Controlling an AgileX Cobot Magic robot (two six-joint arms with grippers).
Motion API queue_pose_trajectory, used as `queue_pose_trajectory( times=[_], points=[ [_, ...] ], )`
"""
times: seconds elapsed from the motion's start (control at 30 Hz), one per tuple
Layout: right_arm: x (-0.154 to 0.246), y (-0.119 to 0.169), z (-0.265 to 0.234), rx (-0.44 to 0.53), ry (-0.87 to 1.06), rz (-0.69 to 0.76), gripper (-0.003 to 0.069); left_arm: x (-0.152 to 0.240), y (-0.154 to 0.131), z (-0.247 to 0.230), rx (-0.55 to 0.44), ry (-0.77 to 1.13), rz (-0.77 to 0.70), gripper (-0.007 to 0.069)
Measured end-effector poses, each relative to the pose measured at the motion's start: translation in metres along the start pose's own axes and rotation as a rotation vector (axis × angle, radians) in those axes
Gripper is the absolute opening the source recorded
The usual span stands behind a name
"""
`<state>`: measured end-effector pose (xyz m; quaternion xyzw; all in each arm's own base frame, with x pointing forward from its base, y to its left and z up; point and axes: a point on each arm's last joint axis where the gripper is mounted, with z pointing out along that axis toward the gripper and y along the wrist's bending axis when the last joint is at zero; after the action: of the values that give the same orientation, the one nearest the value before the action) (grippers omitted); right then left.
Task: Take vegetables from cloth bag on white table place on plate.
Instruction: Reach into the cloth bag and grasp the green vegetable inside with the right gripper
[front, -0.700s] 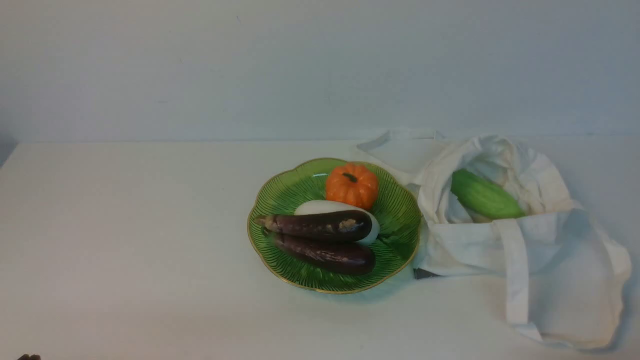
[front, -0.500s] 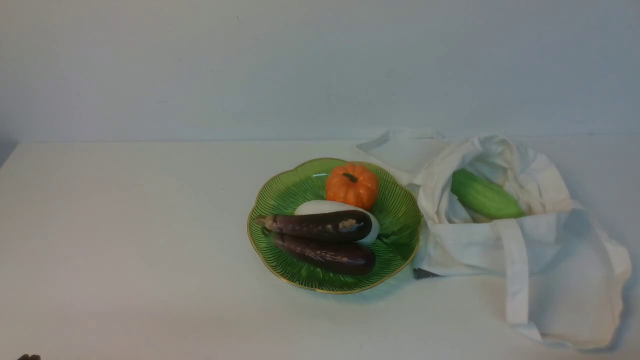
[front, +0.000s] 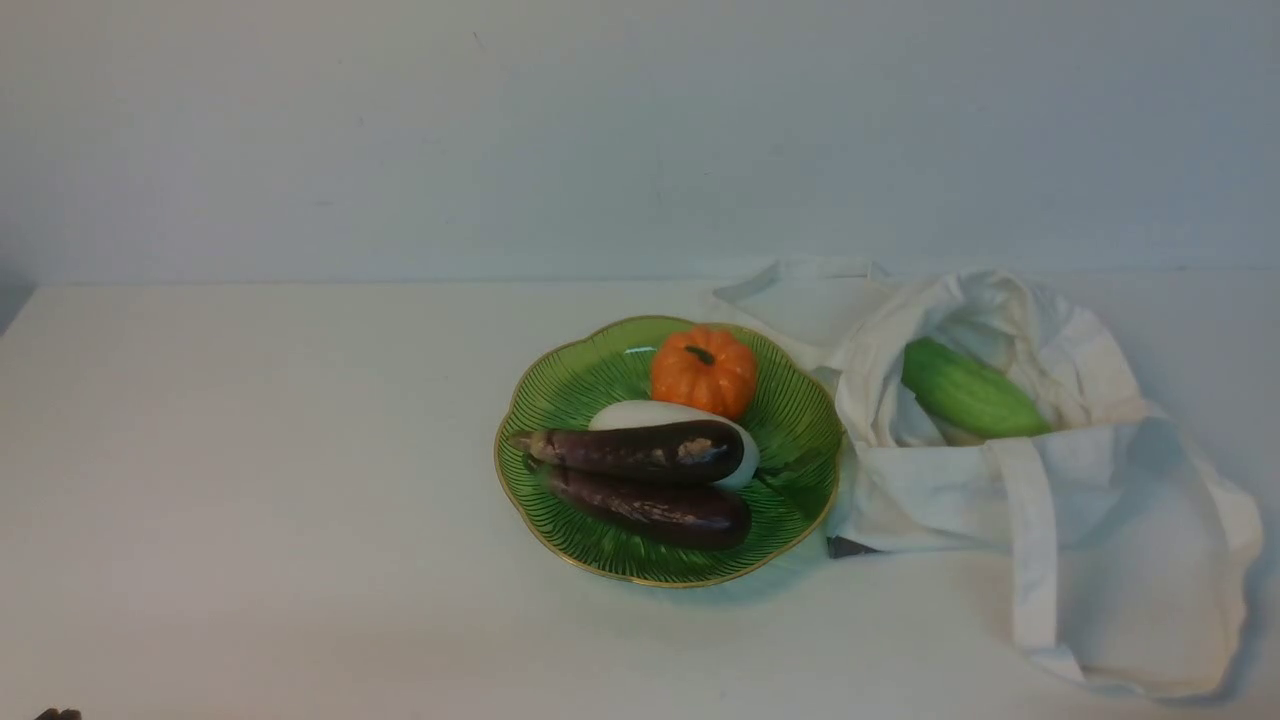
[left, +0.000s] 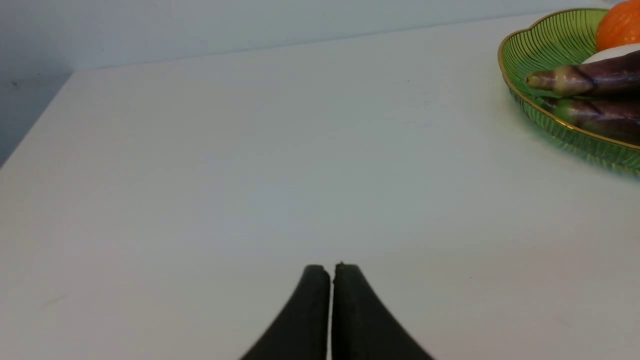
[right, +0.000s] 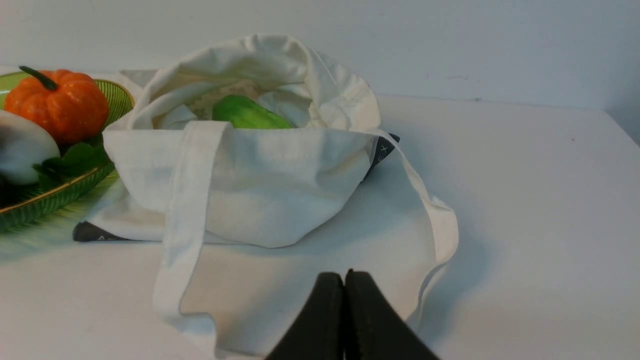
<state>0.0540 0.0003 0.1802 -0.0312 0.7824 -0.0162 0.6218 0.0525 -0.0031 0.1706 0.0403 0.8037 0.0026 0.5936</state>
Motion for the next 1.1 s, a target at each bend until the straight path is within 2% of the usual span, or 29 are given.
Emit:
queue_pose_trajectory(
  times=[0.63,0.67,0.73,0.8,0.83,0.9,0.93,1.0,1.1],
  points=[
    [0.000,-0.001,0.000,0.009,-0.008,-0.028,-0.0015,0.000,0.000,0.000,0.000,0.000,0.000,-0.0005],
    [-0.001,0.000,0.000,0.003,-0.013,0.008,-0.0015,0.000,0.000,0.000,0.000,0.000,0.000,-0.0005],
    [-0.001,0.003,0.000,-0.031,-0.022,0.174,-0.0015,0.000,0.000,0.000,0.000,0.000,0.000,-0.0005],
    [-0.002,0.007,0.000,-0.086,-0.026,0.491,-0.0015,0.000,0.000,0.000,0.000,0.000,0.000,-0.0005],
    [-0.003,0.008,0.000,-0.097,-0.026,0.538,-0.0015,0.000,0.000,0.000,0.000,0.000,0.000,-0.0005],
    [-0.004,0.012,0.000,-0.151,-0.012,0.814,-0.0015,0.000,0.000,0.000,0.000,0.000,0.000,-0.0005],
    [-0.004,0.013,0.000,-0.170,-0.006,0.902,-0.0015,0.000,0.000,0.000,0.000,0.000,0.000,-0.0005],
    [-0.006,0.015,-0.001,-0.197,-0.004,1.015,-0.0015,0.000,0.000,0.000,0.000,0.000,0.000,-0.0005],
    [-0.009,0.014,-0.001,-0.210,-0.030,1.093,-0.0015,0.000,0.000,0.000,0.000,0.000,0.000,-0.0005]
  ],
)
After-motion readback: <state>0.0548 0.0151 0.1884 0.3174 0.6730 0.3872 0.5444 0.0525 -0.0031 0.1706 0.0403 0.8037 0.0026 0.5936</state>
